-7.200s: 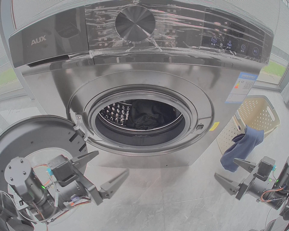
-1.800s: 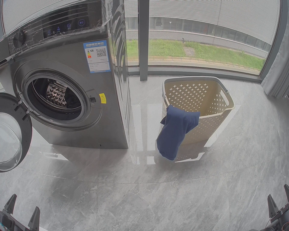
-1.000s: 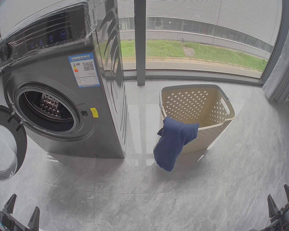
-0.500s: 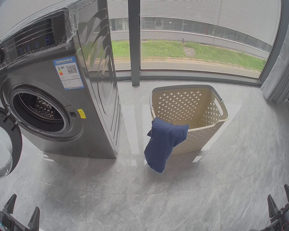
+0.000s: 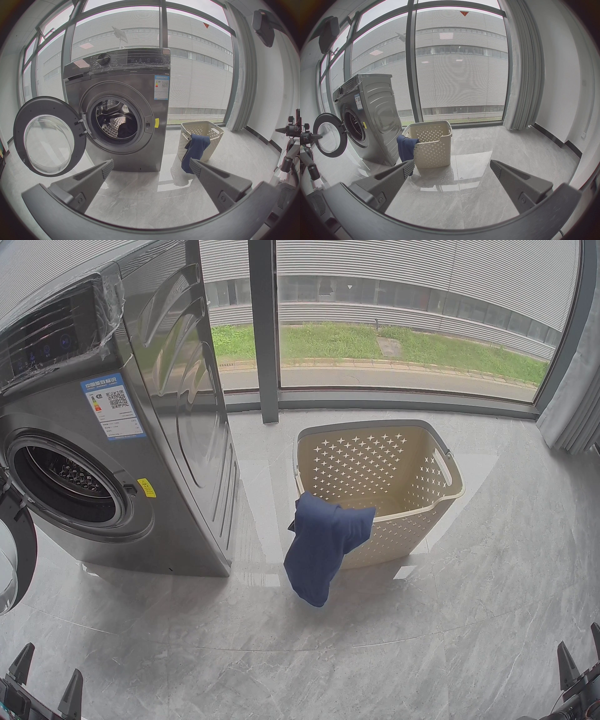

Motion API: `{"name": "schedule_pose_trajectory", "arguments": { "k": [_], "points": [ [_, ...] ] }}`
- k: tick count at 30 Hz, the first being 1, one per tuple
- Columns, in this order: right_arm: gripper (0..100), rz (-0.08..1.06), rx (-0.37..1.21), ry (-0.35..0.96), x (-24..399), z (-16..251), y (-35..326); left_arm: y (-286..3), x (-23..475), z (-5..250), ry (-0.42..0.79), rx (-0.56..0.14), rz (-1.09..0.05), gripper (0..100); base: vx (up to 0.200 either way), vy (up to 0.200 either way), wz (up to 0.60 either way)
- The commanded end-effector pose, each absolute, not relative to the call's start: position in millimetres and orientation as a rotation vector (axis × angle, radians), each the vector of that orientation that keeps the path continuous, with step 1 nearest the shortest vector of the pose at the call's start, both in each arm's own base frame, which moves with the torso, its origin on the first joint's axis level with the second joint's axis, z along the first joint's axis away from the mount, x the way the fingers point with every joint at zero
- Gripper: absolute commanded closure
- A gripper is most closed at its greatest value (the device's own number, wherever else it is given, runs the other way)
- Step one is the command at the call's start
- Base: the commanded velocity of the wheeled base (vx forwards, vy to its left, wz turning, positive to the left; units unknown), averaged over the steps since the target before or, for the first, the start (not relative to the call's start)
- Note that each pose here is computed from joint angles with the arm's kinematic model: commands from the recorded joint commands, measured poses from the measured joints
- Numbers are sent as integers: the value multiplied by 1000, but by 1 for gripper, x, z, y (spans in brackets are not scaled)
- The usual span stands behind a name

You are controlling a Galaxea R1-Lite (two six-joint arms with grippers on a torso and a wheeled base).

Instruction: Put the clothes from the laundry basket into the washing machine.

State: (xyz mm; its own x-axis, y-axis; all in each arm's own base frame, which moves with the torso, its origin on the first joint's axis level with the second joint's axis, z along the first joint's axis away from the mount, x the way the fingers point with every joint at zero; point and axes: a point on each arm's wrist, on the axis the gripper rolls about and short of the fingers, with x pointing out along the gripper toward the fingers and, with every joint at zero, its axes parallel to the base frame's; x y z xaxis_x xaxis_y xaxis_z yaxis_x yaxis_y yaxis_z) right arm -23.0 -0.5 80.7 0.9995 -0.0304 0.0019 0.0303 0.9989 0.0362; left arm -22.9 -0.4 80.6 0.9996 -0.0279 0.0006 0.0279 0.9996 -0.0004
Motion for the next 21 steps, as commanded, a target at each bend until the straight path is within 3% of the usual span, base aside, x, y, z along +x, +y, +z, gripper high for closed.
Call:
{"name": "schedule_pose_trajectory", "arguments": {
  "k": [1,4,7,9,14,18,19,21],
  "points": [
    [0,-32,35,-1,-23,75,-1,0,-23,75,3,0,-28,0,0,0,0],
    [0,-24,33,-40,-25,84,0,0,-23,75,5,0,-26,0,0,0,0],
    [0,-7,59,-191,-37,132,0,0,-23,75,5,-2,-26,0,0,0,0],
    [0,29,68,-163,-32,150,1,0,-23,75,3,0,-28,0,0,0,0],
    [0,127,86,291,41,148,3,0,-23,75,5,1,-26,0,0,0,0],
    [0,223,92,367,77,153,9,0,-23,75,5,1,-28,0,0,0,0],
    [0,277,104,400,101,153,18,0,-23,75,5,1,-28,0,0,0,0],
    [0,287,130,439,121,147,27,0,-23,75,6,1,-28,0,0,0,0]
  ]
}}
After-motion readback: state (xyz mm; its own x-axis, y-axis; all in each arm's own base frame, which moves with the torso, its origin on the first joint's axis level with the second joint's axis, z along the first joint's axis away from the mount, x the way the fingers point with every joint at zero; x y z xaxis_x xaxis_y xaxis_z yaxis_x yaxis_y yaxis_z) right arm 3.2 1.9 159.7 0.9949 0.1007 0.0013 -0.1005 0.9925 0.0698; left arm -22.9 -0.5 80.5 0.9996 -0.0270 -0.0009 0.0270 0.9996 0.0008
